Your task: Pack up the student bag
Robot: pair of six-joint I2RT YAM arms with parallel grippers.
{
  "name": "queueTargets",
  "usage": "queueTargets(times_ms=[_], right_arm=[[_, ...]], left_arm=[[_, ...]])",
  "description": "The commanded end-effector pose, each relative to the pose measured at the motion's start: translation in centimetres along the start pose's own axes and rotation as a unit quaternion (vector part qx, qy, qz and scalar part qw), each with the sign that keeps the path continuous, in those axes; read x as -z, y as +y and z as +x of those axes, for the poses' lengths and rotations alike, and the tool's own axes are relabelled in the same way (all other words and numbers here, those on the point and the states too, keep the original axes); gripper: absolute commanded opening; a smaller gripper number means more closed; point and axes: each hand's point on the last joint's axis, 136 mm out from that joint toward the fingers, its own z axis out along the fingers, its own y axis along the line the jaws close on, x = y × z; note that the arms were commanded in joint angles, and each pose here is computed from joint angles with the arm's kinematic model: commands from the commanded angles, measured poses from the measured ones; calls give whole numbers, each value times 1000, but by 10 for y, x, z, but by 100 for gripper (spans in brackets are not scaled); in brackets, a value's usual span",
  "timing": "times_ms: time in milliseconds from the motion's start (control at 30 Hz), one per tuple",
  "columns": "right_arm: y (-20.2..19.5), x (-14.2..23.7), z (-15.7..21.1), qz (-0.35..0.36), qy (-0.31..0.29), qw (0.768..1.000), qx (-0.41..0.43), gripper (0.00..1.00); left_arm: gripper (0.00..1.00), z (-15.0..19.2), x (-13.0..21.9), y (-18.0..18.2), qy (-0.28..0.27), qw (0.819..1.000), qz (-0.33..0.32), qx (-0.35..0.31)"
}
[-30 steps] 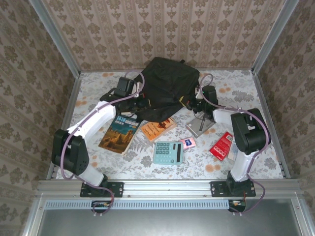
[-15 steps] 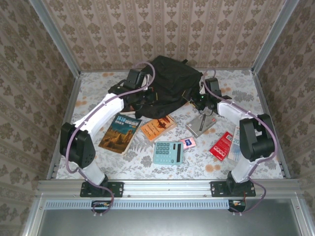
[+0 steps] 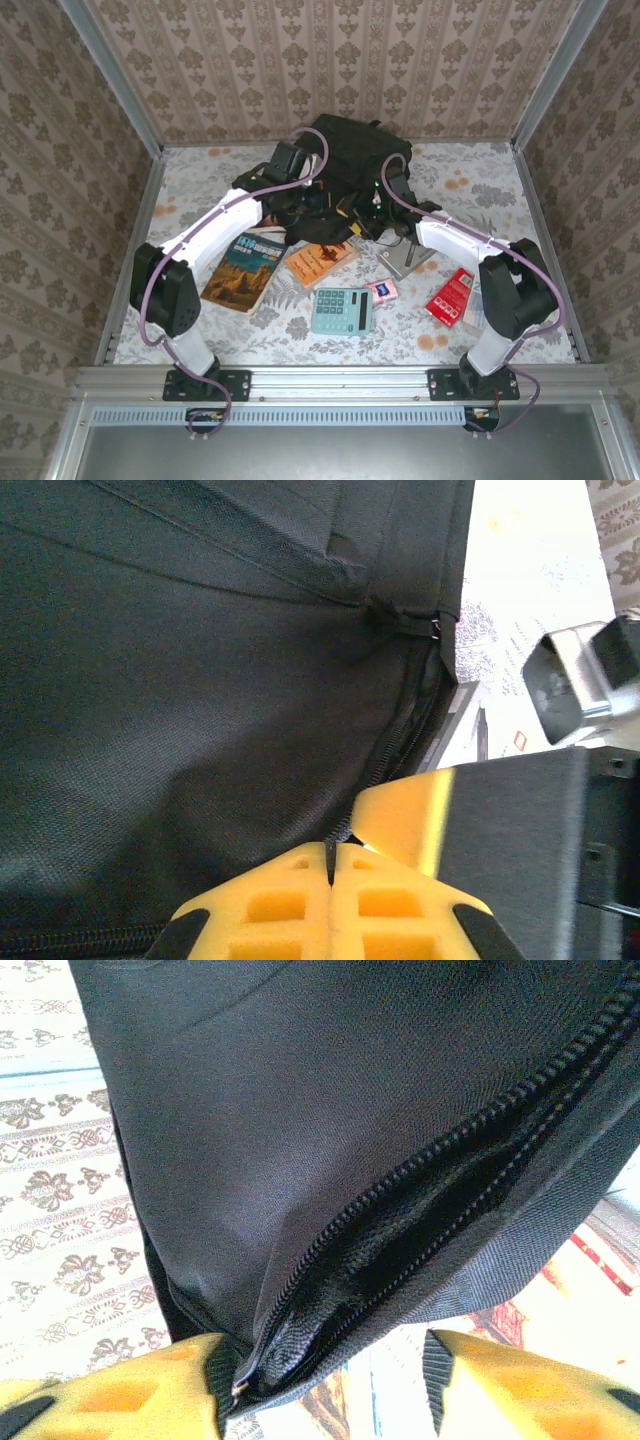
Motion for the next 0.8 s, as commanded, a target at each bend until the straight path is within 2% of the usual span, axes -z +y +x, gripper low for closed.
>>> queueTargets(times_ms=[0, 233, 400, 767], right_arm=[[3, -5, -5, -5, -8, 1000, -28, 47], [-10, -5, -11, 31, -23, 999, -15, 21], [-20, 7, -17, 72, -36, 997, 22, 0], [-55, 47, -32, 171, -56, 978, 106, 0]], left_arm=[[0, -15, 15, -25, -25, 999, 35, -4], [0, -11, 25, -37, -28, 998, 55, -3], [0, -9, 28, -29, -31, 999, 36, -12], [0, -22, 34, 0, -46, 999, 9, 12]])
